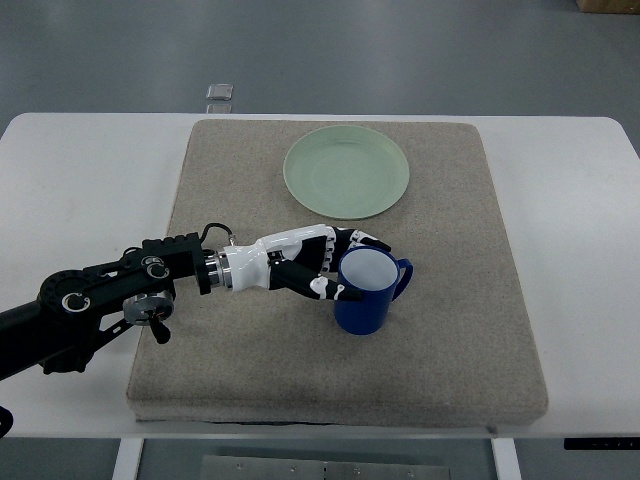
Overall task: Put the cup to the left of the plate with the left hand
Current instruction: 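Close the left hand's fingers around the blue mug body, then lift and carry the mug past the plate to the plate's far-left side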
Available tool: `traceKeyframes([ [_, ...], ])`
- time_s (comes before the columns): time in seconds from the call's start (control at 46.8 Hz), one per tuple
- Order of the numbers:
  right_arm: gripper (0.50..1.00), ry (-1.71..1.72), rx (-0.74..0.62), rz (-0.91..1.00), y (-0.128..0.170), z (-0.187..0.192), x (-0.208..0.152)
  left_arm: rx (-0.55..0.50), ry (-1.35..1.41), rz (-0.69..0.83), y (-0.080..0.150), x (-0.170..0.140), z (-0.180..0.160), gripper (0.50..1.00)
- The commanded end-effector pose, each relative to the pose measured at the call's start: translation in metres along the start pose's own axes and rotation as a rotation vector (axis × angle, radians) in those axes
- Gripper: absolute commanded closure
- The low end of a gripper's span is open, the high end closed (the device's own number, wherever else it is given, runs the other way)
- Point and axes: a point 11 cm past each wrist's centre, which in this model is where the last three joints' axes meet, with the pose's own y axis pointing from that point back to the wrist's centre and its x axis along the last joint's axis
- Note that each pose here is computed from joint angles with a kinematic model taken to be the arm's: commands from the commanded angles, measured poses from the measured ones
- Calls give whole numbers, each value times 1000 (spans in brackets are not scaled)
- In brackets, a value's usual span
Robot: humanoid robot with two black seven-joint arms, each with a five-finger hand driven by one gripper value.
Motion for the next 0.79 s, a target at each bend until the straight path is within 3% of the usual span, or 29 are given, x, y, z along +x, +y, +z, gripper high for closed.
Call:
traceKeyframes([
  [0.0,566,0,0,-1,0,0,0,-4,2,4,0,1,1,754],
  [0.342,566,0,0,-1,0,0,0,-11,-4,20,0,4,3,870],
  [0.769,566,0,0,-1,0,0,0,-111,-96,298,12,55,45,870],
])
